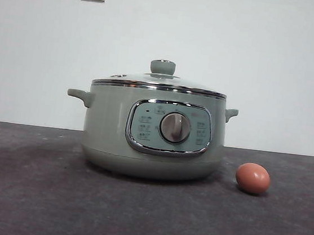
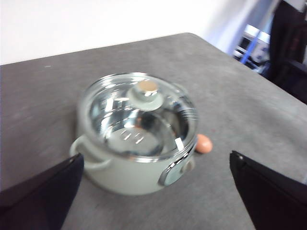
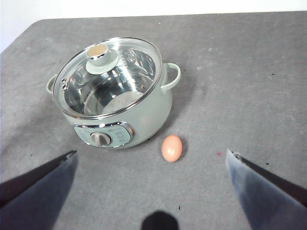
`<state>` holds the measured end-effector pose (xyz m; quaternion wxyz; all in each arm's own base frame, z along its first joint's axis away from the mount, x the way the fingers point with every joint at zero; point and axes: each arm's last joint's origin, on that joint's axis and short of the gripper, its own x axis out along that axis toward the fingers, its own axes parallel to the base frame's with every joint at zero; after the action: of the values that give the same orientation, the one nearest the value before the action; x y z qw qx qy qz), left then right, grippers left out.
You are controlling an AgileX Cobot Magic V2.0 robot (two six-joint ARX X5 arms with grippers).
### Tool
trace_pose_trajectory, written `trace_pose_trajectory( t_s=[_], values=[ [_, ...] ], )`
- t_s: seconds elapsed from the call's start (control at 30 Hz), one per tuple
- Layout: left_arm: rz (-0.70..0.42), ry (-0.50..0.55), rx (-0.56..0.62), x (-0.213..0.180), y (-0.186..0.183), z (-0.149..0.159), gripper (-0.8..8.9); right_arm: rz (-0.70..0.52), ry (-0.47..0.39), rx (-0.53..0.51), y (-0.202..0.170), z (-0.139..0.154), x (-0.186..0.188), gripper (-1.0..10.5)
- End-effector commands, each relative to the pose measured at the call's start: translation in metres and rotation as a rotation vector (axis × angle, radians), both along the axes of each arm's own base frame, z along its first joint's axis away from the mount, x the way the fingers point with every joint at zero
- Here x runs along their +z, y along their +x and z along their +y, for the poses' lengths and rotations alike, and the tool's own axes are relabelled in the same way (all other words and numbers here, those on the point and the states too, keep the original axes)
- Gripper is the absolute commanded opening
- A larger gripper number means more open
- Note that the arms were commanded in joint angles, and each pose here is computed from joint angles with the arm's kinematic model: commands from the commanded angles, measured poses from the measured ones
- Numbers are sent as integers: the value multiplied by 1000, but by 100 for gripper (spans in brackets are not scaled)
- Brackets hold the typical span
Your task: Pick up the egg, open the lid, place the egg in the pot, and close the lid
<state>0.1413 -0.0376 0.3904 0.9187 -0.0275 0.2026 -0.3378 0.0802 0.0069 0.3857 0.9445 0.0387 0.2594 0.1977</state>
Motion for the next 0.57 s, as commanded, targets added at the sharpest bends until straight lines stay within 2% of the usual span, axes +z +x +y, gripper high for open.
trace_pose_trajectory(
  t_s=[0.03, 0.33, 0.57],
  values=[
    [-9, 37, -49, 7, 23, -13, 660, -5, -1, 4, 1, 0, 1, 631],
    [1, 186, -141, 19, 110, -75, 659, 32, 2, 5, 6, 0, -2, 631],
    [58, 247, -202, -4, 170, -120, 659, 57, 3, 5, 9, 0, -4, 630]
  ],
)
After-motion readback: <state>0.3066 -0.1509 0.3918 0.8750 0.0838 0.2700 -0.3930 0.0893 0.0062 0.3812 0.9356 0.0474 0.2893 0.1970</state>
